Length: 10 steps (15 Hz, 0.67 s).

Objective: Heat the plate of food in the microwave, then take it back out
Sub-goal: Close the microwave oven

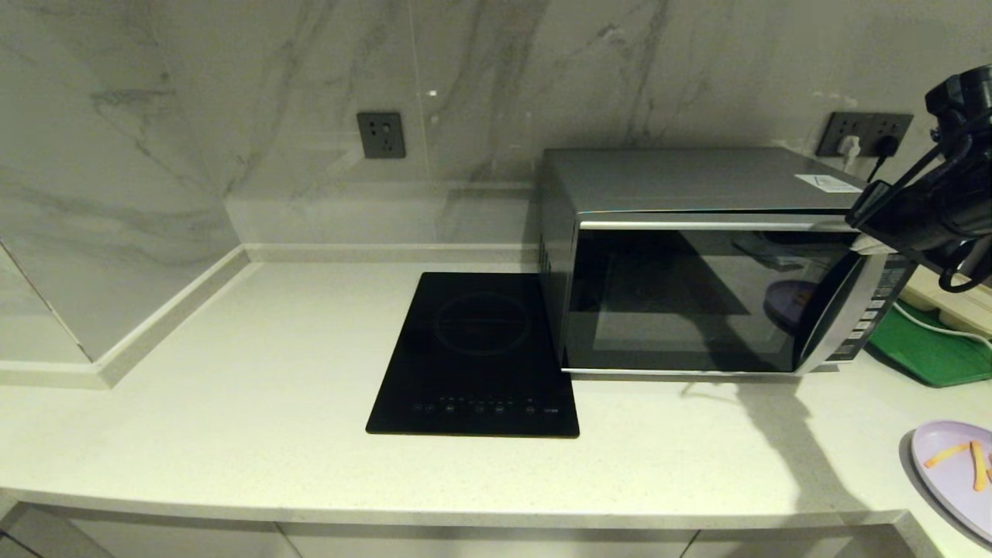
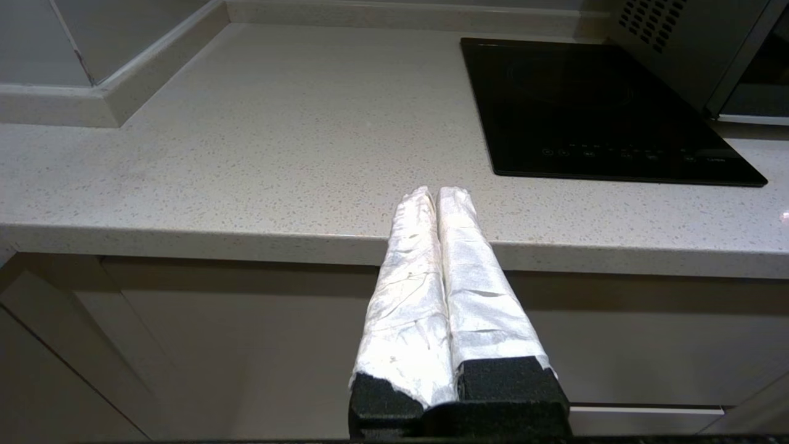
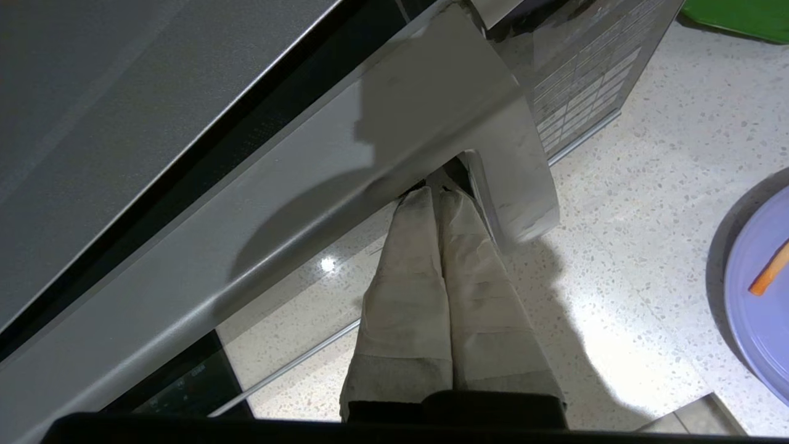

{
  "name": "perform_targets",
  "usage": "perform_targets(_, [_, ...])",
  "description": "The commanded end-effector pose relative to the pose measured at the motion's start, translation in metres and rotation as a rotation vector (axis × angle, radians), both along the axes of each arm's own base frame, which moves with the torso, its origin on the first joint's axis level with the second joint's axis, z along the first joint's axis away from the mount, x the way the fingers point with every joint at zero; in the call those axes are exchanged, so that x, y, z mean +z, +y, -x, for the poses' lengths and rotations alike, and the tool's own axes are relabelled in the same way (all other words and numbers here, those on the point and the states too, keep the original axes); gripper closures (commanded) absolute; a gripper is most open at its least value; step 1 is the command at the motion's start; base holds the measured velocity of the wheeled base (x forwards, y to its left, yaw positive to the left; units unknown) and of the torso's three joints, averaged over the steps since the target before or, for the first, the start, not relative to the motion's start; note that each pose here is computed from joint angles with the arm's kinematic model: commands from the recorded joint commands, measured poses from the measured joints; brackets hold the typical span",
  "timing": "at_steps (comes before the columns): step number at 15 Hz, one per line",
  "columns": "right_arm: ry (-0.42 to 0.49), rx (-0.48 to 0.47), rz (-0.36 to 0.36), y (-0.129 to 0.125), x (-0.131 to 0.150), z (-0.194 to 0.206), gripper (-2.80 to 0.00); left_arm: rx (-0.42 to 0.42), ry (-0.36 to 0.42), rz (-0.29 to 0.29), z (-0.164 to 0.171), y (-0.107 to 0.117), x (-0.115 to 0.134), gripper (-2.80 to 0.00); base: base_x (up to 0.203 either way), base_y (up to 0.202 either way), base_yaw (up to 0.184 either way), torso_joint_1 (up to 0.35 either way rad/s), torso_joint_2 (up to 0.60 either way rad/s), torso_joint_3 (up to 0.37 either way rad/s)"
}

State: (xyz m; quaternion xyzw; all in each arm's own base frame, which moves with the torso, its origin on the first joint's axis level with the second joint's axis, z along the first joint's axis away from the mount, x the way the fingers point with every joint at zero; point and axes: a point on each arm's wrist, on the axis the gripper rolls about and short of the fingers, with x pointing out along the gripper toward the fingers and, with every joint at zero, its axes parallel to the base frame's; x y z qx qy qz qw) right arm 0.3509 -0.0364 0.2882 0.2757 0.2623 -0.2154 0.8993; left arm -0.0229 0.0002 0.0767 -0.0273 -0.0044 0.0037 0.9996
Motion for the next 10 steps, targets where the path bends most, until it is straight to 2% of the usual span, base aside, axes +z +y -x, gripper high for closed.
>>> perform_targets(1, [-0.002, 0.004, -0.007, 0.000, 0.000, -0.002, 0.00, 0.000, 0.001, 0.001, 0.000, 0.000, 0.000, 0.00, 0.000, 0.000, 0.000, 0.000, 0.00, 0.000])
perform_targets(6, [0.011, 0.021, -0.025, -0.001, -0.007, -0.009, 0.00, 0.000, 0.000, 0.001, 0.000, 0.000, 0.000, 0.00, 0.000, 0.000, 0.000, 0.000, 0.00, 0.000])
perform_targets(10, [-0.032, 0.024, -0.032, -0.004, -0.009, -0.017, 0.00, 0.000, -0.001, 0.001, 0.000, 0.000, 0.000, 0.00, 0.000, 0.000, 0.000, 0.000, 0.00, 0.000])
